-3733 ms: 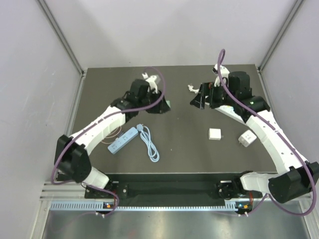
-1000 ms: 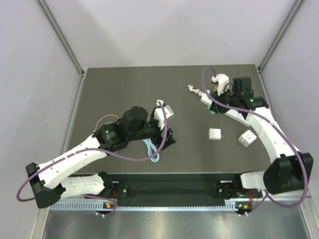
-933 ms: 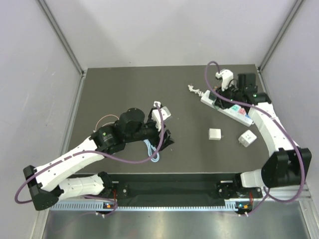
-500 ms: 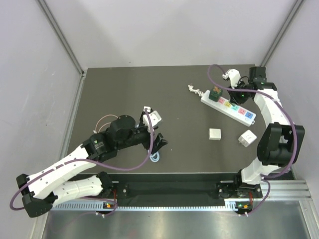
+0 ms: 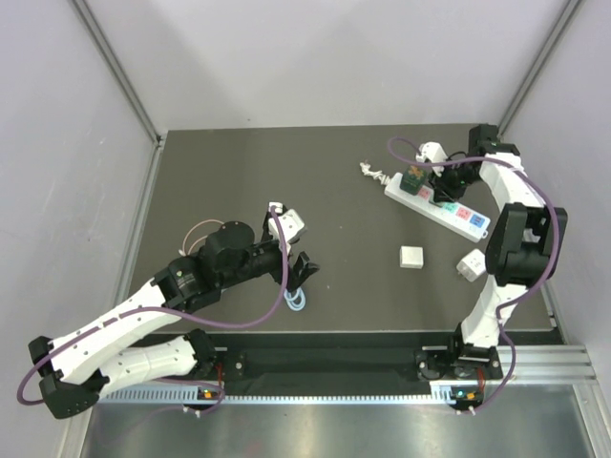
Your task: Insert the plug
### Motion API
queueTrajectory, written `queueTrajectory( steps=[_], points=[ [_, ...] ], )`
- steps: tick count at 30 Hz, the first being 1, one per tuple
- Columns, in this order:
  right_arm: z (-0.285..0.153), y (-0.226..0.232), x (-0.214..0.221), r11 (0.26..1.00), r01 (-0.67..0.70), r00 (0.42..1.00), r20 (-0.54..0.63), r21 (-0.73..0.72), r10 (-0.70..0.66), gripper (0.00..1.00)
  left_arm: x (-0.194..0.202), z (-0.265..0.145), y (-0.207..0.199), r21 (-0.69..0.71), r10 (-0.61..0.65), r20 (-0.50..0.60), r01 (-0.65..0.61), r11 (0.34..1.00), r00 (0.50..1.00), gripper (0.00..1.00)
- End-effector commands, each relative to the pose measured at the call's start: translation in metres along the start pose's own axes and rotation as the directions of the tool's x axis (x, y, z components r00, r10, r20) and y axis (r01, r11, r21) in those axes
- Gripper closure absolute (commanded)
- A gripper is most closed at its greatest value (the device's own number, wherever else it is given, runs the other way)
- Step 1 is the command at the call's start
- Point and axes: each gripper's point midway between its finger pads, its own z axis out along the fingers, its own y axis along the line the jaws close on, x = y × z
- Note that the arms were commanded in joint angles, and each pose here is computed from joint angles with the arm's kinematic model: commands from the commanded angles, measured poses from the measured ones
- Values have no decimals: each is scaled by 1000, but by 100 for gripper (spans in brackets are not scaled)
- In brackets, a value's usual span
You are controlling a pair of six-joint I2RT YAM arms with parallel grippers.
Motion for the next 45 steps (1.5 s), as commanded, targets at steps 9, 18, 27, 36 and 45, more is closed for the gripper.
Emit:
queueTrajectory(
  steps=[9,18,27,36,45],
  points=[
    [5,-18,2,996,87,996,12,-27,-87,100,-17,-1,-3,13,1,67,-2,1000,998,18],
    [14,-25,-1,994,95,995,39,-53,-93,100,-18,-2,-3,15,3,70,-4,1000,998,18],
    [28,-25,17,995,74,997,16,-69,-73,100,-17,-1,-3,12,2,68,-3,1000,998,17],
    [40,-21,29,995,58,998,16,-85,-57,100,-20,-4,-2,9,4,80,-5,1000,997,17],
    [39,-31,32,998,55,998,46,-42,-53,100,-21,-5,-2,7,4,85,-5,1000,996,17]
  ],
)
